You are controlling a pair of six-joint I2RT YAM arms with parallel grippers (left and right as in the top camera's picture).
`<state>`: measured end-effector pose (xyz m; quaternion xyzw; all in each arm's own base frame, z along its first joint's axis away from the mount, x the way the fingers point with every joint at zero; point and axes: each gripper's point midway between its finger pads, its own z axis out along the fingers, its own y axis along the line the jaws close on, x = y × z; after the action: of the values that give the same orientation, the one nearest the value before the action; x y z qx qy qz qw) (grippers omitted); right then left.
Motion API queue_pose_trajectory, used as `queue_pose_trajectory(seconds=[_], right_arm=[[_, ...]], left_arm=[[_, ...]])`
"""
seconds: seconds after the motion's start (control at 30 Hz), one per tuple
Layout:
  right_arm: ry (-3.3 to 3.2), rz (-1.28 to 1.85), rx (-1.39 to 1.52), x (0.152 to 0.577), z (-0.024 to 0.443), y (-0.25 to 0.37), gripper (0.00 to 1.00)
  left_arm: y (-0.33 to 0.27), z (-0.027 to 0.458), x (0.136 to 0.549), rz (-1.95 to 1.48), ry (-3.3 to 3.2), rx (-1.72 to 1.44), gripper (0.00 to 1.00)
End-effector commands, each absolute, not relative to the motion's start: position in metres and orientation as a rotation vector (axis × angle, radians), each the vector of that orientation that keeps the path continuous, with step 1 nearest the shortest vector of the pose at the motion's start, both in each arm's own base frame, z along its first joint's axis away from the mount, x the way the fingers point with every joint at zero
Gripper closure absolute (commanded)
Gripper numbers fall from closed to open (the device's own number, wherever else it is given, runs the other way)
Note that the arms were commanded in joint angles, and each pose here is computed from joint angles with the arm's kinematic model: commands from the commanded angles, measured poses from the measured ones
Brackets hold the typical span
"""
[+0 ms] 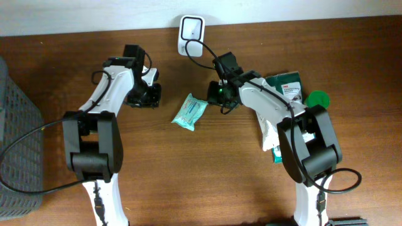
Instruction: Scan the item barcode
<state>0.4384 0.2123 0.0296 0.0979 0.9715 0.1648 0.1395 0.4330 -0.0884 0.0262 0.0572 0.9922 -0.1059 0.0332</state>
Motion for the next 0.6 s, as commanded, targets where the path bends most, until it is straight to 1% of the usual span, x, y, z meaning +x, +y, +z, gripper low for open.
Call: queue_pose_trajectory(seconds=[0.0,0.07,0.13,0.27,0.3,0.37,0.4,0.43,0.5,0.57], right_arm=[[2.847,0.566,0.267,0.432,0.009,0.231,0.62],[2.829,0.670,0.204,0.431,0.009,0.255,0.62],[2.766,0.785,0.123,0.436,0.016,0.282,0.62],[2.616,1.021,-0.074,0.438,0.024,0.346,0.62],[2.575,1.040,-0.091,0.443,0.031,0.350,0.61],[2.345,1.210,-0.268,0.459,0.072,0.371,0.54],[2.270,1.313,-0.355,0.457,0.091,0.378,0.54],[2.287,1.343,-0.364,0.455,0.093,0.376,0.54],[2.420,1.321,-0.290,0.449,0.089,0.358,0.52],[2.539,1.255,-0.311,0.429,0.093,0.343,0.51]], left_arm=[[-0.109,0.027,0.426,-0.575,3.038,0.208,1.00],[-0.111,0.021,0.418,-0.618,3.058,0.194,1.00],[-0.105,0.020,0.419,-0.618,3.058,0.173,1.00],[-0.076,0.020,0.425,-0.614,3.049,0.060,1.00],[-0.068,0.020,0.426,-0.613,3.048,0.034,1.00],[-0.044,0.020,0.430,-0.609,3.036,-0.050,1.00],[-0.036,0.020,0.431,-0.608,3.031,-0.081,1.00],[-0.032,0.020,0.431,-0.607,3.029,-0.094,1.00],[-0.030,0.020,0.433,-0.603,3.019,-0.087,1.00],[-0.029,0.021,0.442,-0.592,2.982,-0.072,1.00]])
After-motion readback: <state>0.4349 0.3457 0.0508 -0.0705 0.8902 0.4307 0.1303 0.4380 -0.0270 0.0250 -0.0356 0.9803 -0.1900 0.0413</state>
